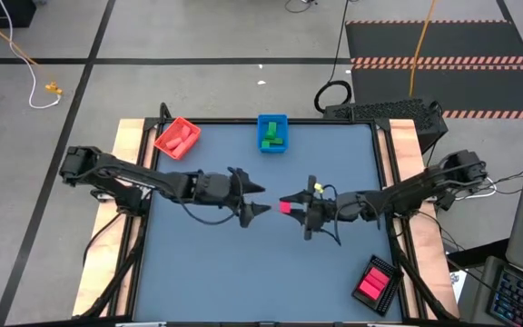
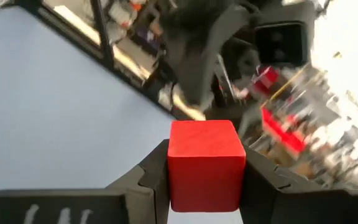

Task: Sort & place blocks by color
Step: Put the red block into the black bin

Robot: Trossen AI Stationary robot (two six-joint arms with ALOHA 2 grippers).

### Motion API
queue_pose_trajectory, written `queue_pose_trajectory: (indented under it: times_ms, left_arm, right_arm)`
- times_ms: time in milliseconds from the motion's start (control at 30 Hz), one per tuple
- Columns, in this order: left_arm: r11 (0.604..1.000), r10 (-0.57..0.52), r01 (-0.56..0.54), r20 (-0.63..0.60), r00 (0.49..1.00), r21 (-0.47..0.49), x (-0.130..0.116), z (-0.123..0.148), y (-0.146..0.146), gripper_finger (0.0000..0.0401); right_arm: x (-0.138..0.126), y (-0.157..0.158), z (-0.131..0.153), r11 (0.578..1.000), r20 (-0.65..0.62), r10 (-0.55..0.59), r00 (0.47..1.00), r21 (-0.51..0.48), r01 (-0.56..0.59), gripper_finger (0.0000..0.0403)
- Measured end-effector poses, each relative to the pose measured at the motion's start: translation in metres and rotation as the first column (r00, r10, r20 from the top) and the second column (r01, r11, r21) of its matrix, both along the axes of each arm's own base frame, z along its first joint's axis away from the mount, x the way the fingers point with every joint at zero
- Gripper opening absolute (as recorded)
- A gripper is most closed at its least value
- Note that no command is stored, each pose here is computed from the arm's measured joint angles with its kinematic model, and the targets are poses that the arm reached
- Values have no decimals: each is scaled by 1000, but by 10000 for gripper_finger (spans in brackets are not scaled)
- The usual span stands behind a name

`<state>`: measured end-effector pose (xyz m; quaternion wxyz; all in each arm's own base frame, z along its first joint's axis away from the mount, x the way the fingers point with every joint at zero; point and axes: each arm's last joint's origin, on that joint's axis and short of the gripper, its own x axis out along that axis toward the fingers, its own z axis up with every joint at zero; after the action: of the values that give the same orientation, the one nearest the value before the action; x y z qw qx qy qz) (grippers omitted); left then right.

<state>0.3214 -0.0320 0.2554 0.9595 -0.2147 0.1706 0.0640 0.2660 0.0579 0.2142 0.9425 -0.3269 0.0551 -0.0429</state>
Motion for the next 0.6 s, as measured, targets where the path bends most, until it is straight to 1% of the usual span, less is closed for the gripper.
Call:
queue_pose_trajectory:
  times_ms: [67, 100, 167, 200, 267, 333, 433, 533, 600]
  left_arm:
    - [993, 66, -53, -125, 990, 103, -8, -9, 2, 329]
    - [987, 94, -69, -168, 981, 147, -10, -12, 3, 322]
    - [973, 135, -88, -216, 967, 214, -13, -16, 5, 309]
    - [966, 143, -90, -215, 966, 241, -13, -17, 5, 302]
    - [950, 152, -99, -163, 975, 296, -9, -18, 2, 288]
    - [934, 133, -91, -99, 986, 346, -8, -20, -1, 272]
    - [921, 96, -106, 46, 994, 374, -8, -16, -6, 249]
    - [916, 65, -109, 125, 990, 387, -12, -21, -9, 231]
    - [920, 41, -106, 176, 984, 378, -14, -21, -11, 221]
  right_arm:
    - [-7, -1, 3, 999, -47, -3, 999, 50, 6, 119]
    - [-11, -1, 5, 996, -58, -1, 998, 90, 6, 119]
    - [-19, 1, 8, 986, -90, 16, 996, 167, -1, 119]
    - [-22, 3, 10, 980, -105, 41, 994, 199, -19, 119]
    - [-30, 9, 11, 965, -136, 93, 986, 257, -56, 119]
    - [-37, 16, 13, 943, -152, 144, 978, 320, -89, 119]
    - [-50, 26, 11, 897, -220, 203, 954, 432, -91, 119]
    - [-63, 33, 6, 822, -312, 268, 912, 567, -47, 119]
    - [-69, 39, 4, 744, -346, 319, 882, 668, -7, 119]
